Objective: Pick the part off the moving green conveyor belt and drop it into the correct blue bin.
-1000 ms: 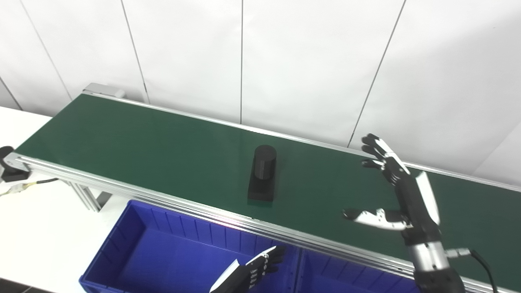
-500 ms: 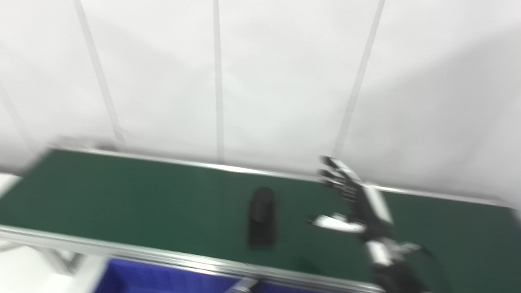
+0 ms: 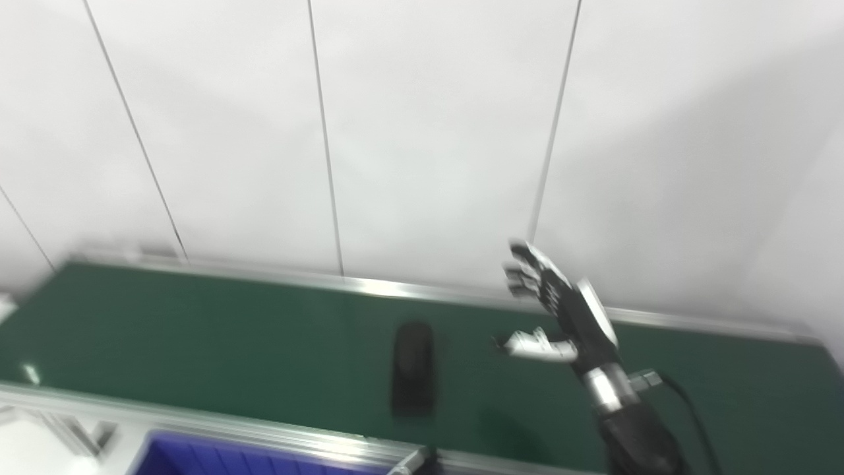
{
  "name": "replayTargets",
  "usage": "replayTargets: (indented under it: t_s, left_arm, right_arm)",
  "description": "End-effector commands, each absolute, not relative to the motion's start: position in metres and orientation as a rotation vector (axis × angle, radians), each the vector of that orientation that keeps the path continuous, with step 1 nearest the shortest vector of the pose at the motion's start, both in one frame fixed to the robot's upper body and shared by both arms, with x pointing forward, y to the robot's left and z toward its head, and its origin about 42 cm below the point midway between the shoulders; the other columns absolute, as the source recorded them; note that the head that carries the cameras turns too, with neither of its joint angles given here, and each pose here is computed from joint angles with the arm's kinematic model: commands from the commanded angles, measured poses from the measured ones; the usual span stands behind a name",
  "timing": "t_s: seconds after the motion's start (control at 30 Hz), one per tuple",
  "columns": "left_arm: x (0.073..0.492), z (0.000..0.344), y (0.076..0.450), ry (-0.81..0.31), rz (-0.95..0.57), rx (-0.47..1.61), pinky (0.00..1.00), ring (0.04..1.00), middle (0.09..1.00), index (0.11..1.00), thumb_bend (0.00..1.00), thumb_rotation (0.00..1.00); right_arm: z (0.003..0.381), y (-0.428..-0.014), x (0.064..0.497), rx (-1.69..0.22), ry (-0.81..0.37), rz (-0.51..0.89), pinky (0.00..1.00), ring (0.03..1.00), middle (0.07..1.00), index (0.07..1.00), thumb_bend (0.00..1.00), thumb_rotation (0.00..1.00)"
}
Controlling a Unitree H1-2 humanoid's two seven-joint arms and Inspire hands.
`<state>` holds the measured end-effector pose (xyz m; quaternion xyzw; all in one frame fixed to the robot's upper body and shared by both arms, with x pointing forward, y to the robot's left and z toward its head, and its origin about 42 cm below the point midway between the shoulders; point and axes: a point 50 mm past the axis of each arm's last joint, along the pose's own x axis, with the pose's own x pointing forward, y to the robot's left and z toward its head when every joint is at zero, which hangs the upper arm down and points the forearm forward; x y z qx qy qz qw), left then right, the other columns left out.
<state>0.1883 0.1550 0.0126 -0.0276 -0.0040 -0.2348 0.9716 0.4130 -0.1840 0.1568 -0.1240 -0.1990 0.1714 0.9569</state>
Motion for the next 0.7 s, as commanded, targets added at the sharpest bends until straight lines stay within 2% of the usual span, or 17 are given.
replayTargets:
  t_s: [0.0,0.67]
  left_arm:
    - [0.1921,0.0178,0.165,-0.044,-0.471,-0.033,0.92,0.946,0.96,0.935,1.0,0.54]
    - [0.1912,0.0243,0.164,-0.067,-0.469,-0.038,0.93,0.95,0.959,0.944,1.0,0.54]
  right_arm:
    - [0.1796,-0.1672,0.4164,-0.22,-0.511,0.371,0.74,0.836,0.918,0.903,1.0,0.38]
    - [0.1794,-0.1701,0.4128,-0.25,-0.51,0.386,0.74,0.83,0.909,0.908,1.0,0.37]
